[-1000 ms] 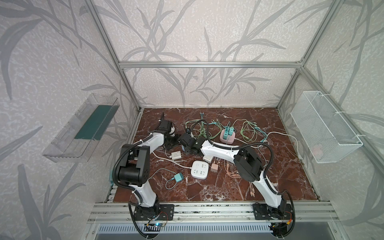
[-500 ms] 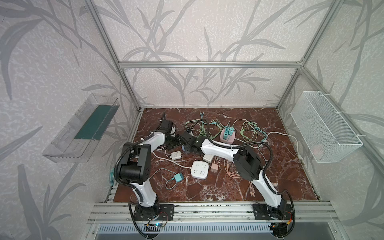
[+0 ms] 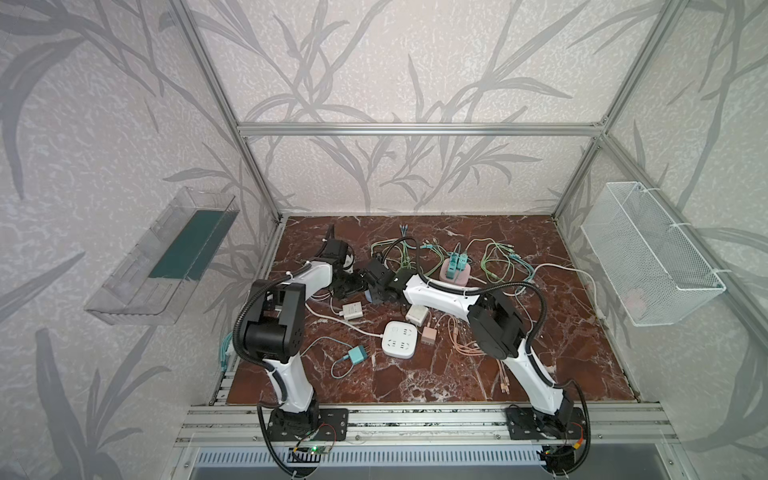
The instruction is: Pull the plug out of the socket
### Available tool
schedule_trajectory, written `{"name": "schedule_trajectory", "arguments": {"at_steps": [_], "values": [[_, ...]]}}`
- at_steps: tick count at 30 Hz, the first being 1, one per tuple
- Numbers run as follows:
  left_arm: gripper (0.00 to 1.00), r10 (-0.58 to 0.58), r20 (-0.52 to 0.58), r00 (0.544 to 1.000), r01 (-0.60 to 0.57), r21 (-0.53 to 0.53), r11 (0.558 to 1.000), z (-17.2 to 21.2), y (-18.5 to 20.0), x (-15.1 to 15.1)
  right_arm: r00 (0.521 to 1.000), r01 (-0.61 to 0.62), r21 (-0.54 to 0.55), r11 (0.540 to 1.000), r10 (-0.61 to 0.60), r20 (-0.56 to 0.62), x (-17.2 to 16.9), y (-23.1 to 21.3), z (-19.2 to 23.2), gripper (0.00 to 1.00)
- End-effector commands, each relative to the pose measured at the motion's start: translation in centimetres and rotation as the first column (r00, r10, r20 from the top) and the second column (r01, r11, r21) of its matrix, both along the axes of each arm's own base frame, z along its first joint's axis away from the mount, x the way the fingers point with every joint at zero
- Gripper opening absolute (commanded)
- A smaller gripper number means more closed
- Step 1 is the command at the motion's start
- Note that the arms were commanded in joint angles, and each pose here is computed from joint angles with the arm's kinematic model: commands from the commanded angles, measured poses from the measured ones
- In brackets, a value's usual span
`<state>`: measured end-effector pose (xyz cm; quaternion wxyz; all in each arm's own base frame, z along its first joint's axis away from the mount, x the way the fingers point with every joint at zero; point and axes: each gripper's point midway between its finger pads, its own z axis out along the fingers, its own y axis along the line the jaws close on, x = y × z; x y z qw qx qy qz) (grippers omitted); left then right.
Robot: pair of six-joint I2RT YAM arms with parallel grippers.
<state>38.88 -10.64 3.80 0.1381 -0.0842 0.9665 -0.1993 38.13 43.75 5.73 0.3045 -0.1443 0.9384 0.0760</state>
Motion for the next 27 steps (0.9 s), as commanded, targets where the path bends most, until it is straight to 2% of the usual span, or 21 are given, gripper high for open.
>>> {"name": "schedule_trajectory", "arguments": {"at_steps": [1, 7, 18, 27], "values": [[0.55, -0.025, -0.052, 0.998, 0.029, 0.064, 0.998, -1.3, 0.2, -0.5, 1.000, -0.022, 0.050, 0.999, 0.022, 0.016, 0.6, 1.3, 1.1, 0.24], [0.53, -0.009, -0.081, 0.997, 0.016, 0.087, 0.996, -1.9, 0.5, -0.7, 0.998, -0.037, 0.070, 0.997, 0.034, 0.046, 0.9, 1.6, 2.5, 0.21], [0.53, -0.011, -0.092, 0.996, 0.026, 0.154, 0.988, -2.5, 0.0, -1.3, 0.998, -0.050, 0.073, 0.996, 0.046, 0.047, 0.9, 2.2, 2.7, 0.19], [0.53, 0.000, -0.116, 0.993, 0.023, 0.191, 0.981, -3.8, 0.4, -2.1, 0.993, -0.075, 0.041, 0.996, 0.071, 0.089, 1.1, 2.3, 4.0, 0.18]]}}
